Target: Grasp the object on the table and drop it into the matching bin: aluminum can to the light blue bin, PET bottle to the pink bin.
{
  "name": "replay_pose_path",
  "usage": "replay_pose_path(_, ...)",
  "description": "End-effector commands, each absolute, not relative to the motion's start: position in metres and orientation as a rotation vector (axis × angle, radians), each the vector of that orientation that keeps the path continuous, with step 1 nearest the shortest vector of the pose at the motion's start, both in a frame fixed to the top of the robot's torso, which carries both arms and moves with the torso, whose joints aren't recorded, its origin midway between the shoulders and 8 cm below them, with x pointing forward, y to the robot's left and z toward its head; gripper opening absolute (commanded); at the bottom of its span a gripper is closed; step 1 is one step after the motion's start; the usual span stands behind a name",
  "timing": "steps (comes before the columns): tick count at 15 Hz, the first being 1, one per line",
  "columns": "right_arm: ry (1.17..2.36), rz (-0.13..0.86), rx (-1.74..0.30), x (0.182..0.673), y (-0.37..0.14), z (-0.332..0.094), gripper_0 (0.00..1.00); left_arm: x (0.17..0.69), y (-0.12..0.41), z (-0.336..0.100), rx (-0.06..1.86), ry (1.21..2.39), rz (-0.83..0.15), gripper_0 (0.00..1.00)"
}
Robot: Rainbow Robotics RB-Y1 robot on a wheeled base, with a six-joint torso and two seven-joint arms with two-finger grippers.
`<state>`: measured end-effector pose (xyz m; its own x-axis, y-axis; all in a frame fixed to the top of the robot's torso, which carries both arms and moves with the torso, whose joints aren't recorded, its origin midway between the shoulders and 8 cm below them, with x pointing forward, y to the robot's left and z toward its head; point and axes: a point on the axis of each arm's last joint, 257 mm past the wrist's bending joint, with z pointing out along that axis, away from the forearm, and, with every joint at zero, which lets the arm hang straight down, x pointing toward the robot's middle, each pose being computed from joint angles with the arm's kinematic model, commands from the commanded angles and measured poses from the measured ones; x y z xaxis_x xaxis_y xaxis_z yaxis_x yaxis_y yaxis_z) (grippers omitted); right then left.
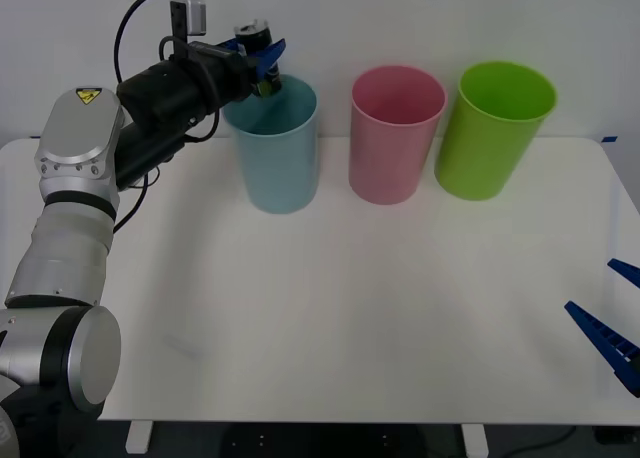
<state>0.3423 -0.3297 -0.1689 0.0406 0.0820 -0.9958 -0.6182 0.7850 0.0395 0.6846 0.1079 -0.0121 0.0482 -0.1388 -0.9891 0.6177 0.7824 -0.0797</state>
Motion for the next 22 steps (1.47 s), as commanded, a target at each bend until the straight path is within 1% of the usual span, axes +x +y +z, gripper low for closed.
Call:
replay_pose_path(1, 1.441, 0.567, -0.465, 0.342, -0.33, -0.169, 1.0, 0.684, 0.109, -0.01, 0.401, 1.411, -0.621, 1.0)
replay_pose_path(7, 1.441, 0.567, -0.465, 0.342, -0.33, -0.169, 1.0, 0.676, 0.127, -0.014, 0.359, 1.393, -0.683, 1.0)
replay_pose_path(11, 1.441, 0.567, -0.465, 0.342, -0.33, -0.169, 1.0, 0.654, 0.148, -0.013, 0.376, 1.357, -0.713, 1.0)
replay_pose_path(15, 1.441, 0.567, -0.465, 0.342, -0.33, -0.169, 1.0, 0.622, 0.179, -0.025, 0.434, 1.341, -0.711, 1.0)
replay_pose_path(18, 1.441, 0.567, -0.465, 0.342, -0.33, -0.169, 1.0, 0.594, 0.214, -0.037, 0.465, 1.335, -0.68, 1.0)
replay_pose_path(22, 1.441, 0.567, -0.465, 0.342, -0.33, -0.169, 1.0, 0.56, 0.254, -0.057, 0.516, 1.357, -0.637, 1.0)
